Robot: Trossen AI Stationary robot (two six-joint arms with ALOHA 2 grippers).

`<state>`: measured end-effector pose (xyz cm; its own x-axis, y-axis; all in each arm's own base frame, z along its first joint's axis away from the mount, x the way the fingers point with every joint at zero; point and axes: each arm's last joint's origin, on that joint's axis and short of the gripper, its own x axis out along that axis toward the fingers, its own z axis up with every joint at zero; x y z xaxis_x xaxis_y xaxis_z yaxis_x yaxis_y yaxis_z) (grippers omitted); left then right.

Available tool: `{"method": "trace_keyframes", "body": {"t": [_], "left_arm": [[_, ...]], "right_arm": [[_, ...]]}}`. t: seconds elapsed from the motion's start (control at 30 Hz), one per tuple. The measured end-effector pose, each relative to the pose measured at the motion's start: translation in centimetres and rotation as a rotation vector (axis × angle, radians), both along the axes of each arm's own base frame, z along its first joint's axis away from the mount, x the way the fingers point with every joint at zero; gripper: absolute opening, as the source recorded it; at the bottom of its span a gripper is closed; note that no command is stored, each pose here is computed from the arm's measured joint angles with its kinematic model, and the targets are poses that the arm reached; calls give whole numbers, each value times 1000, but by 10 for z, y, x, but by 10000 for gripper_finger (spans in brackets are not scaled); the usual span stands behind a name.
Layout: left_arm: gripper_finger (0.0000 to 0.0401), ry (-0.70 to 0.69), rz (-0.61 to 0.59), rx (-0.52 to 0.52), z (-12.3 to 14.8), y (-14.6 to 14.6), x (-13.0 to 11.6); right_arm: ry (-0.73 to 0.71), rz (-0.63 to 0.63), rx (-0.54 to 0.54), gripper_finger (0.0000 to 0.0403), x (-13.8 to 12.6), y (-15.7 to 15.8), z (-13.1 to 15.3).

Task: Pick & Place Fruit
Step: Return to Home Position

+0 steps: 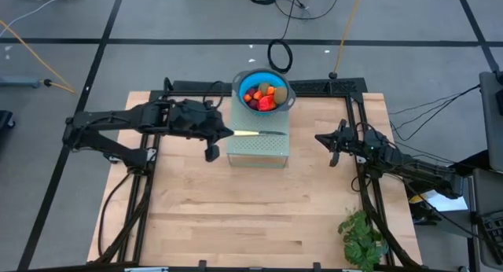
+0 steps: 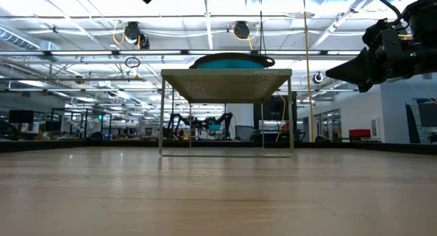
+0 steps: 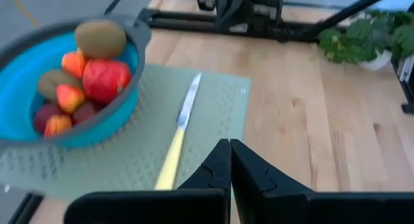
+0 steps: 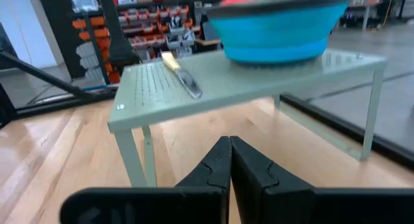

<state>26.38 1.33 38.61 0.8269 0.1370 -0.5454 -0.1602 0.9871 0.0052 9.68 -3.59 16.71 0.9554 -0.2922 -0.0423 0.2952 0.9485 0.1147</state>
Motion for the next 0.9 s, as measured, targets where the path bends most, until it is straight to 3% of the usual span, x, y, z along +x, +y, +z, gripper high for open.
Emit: {"method": "trace_keyframes", "body": {"t": [0.4, 0.9], "left_arm": [[10, -151, 0, 7, -20, -2, -58], [10, -233, 21, -31, -75, -5, -123]], "right_arm": [[-10, -3, 60, 0, 0, 0, -1], [-7, -4, 61, 0, 0, 0, -1]]}}
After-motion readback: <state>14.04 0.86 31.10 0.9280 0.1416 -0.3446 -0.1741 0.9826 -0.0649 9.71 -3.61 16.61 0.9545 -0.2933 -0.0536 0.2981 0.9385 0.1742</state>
